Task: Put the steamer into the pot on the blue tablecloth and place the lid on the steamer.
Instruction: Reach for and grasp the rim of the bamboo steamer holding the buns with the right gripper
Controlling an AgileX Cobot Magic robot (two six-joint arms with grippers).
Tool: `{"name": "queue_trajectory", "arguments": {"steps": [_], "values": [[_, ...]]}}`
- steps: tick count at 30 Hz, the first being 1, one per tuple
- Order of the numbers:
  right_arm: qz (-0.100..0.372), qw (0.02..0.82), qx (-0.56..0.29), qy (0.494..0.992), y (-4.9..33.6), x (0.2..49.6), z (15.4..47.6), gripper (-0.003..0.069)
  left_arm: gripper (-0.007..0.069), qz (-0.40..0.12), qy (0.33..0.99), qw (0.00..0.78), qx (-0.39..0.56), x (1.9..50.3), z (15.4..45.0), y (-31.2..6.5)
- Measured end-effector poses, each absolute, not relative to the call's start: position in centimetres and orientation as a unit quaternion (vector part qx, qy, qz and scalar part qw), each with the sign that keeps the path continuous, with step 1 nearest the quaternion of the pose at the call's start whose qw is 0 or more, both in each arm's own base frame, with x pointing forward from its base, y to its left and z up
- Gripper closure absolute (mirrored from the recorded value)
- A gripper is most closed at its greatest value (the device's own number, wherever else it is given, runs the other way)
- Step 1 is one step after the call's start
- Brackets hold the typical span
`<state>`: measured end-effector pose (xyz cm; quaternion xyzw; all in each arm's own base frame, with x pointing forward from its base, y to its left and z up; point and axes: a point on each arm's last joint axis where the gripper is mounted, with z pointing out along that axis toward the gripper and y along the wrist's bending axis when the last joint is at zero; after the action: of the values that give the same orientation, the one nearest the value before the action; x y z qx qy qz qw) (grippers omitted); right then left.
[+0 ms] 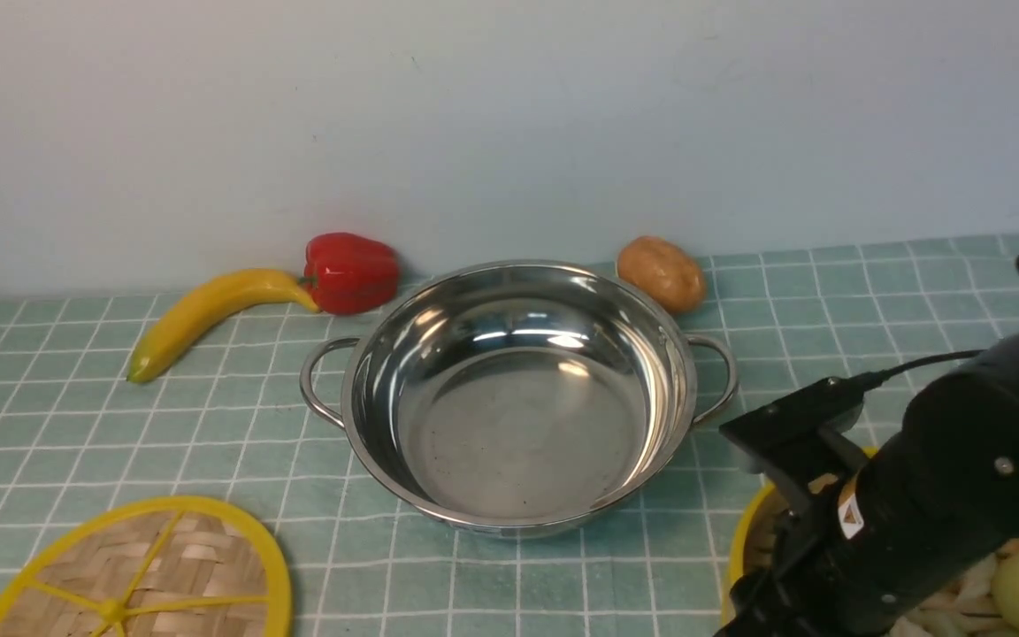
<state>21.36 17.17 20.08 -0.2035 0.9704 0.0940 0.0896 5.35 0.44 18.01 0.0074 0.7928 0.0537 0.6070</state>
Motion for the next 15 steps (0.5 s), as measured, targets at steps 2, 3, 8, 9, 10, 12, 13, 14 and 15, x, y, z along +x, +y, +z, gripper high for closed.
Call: {"name": "queue_trajectory", "arguments": {"steps": [2,3,8,9,10,12,13,14,15], "values": [[0.092,0.085,-0.201,0.971,17.3,21.5,19.7,0.0303,0.0382,0.054,0.793,0.607,0.007,5.4,18.0,0.4],[0.093,0.085,-0.201,0.972,17.3,21.5,19.6,0.0306,0.0382,0.054,0.793,0.607,0.007,5.4,18.0,0.4],[0.088,0.067,-0.195,0.974,17.7,21.9,18.2,0.0362,0.0382,0.054,0.793,0.607,0.007,5.4,18.0,0.4],[0.088,0.064,-0.194,0.975,17.7,21.9,17.9,0.0371,0.0382,0.054,0.793,0.607,0.007,5.4,18.0,0.4],[0.089,0.064,-0.194,0.975,17.8,22.0,17.9,0.0376,0.0382,0.054,0.793,0.607,0.007,5.4,18.0,0.4],[0.088,0.06,-0.191,0.976,17.9,22.1,17.5,0.0405,0.0382,0.054,0.793,0.607,0.007,5.4,18.0,0.4],[0.087,0.057,-0.191,0.976,17.9,22.1,17.2,0.0415,0.0382,0.054,0.793,0.607,0.007,5.4,18.0,0.4],[0.087,0.054,-0.189,0.977,18.0,22.1,17.0,0.0423,0.0382,0.054,0.793,0.607,0.007,5.4,18.0,0.4],[0.087,0.052,-0.189,0.977,18.0,22.1,16.9,0.0428,0.0382,0.054,0.793,0.607,0.007,5.4,18.0,0.4]]}}
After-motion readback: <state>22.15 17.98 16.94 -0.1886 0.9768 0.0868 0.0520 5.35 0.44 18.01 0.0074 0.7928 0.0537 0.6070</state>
